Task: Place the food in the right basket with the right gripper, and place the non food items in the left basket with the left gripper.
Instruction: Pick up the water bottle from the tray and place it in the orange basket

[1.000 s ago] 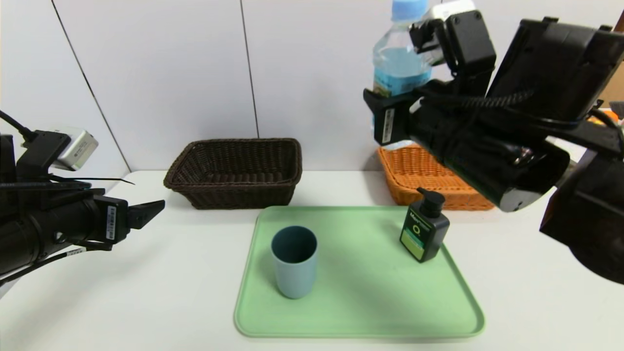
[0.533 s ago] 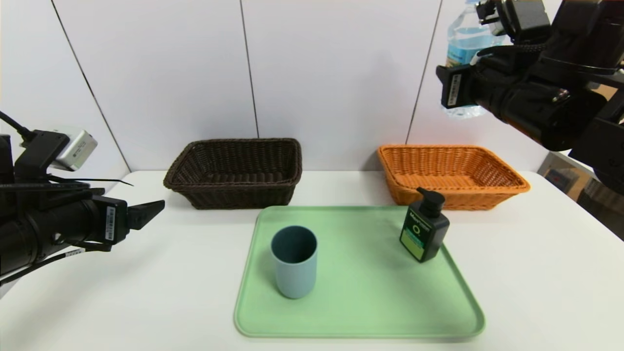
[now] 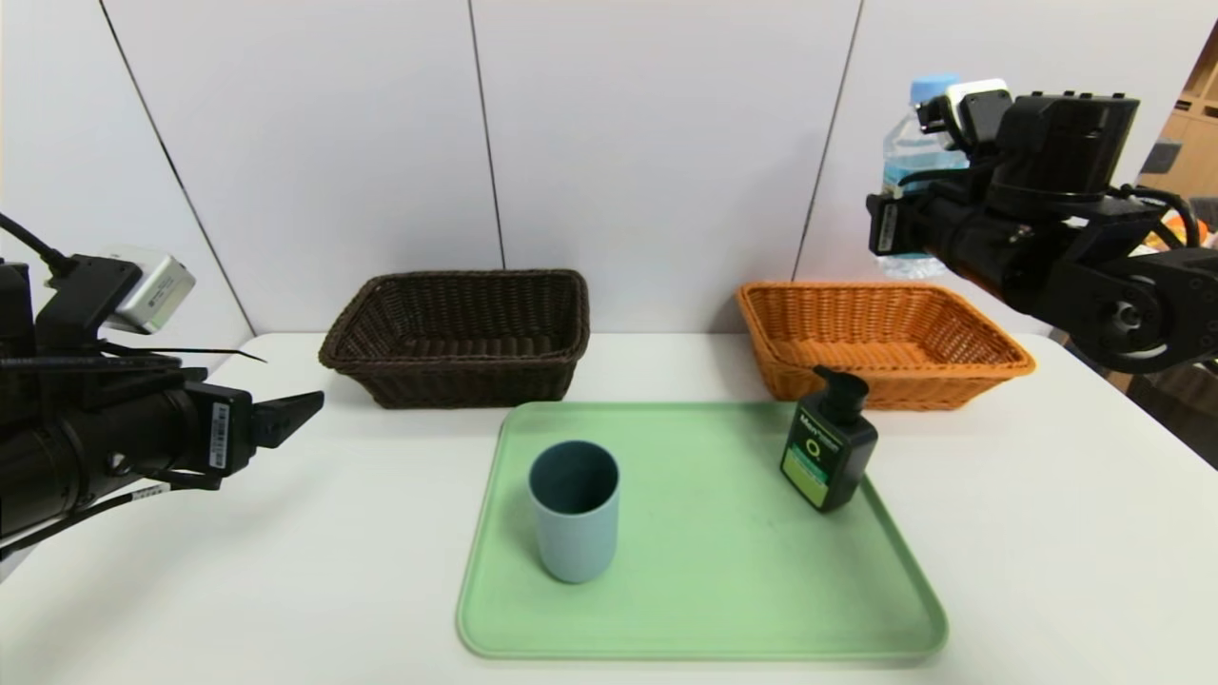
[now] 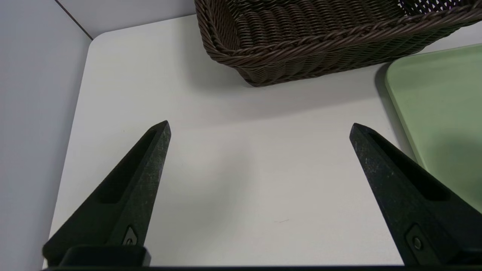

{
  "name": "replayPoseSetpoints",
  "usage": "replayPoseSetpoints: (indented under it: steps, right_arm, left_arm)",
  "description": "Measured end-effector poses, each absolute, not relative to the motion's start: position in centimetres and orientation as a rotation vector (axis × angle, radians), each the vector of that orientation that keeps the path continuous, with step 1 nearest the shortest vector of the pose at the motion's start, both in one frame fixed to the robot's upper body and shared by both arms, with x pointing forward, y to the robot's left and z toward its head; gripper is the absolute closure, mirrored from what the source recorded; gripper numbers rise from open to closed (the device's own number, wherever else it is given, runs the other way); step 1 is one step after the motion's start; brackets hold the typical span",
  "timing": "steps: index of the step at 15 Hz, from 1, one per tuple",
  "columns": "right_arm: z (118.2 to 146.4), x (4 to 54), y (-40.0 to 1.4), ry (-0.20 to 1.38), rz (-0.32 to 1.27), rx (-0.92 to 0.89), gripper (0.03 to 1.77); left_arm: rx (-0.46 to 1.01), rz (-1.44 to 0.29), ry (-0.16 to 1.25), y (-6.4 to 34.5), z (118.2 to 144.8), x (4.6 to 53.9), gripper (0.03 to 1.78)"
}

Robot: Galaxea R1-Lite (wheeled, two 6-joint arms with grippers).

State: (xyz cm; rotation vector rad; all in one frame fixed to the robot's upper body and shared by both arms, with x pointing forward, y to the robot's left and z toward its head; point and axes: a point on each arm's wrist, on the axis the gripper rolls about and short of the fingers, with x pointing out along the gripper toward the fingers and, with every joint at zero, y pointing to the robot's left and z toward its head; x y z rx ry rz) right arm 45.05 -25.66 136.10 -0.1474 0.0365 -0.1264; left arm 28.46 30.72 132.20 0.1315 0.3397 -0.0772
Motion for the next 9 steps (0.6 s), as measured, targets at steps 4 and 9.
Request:
replayPoseSetpoints:
  steps: [4, 9]
  right_arm:
    - [133.7, 47.1, -25.7, 0.093, -0.139, -0.099, 0.94]
    - [130.4, 49.0, -26.4, 0.168, -0.168, -0.072, 0.94]
  left_arm:
    - [0.130, -0.076, 0.345, 30.7, 132.1, 28.7, 0.12]
    - [0.127, -0.075, 0.335, 30.6, 131.7, 29.5, 0.12]
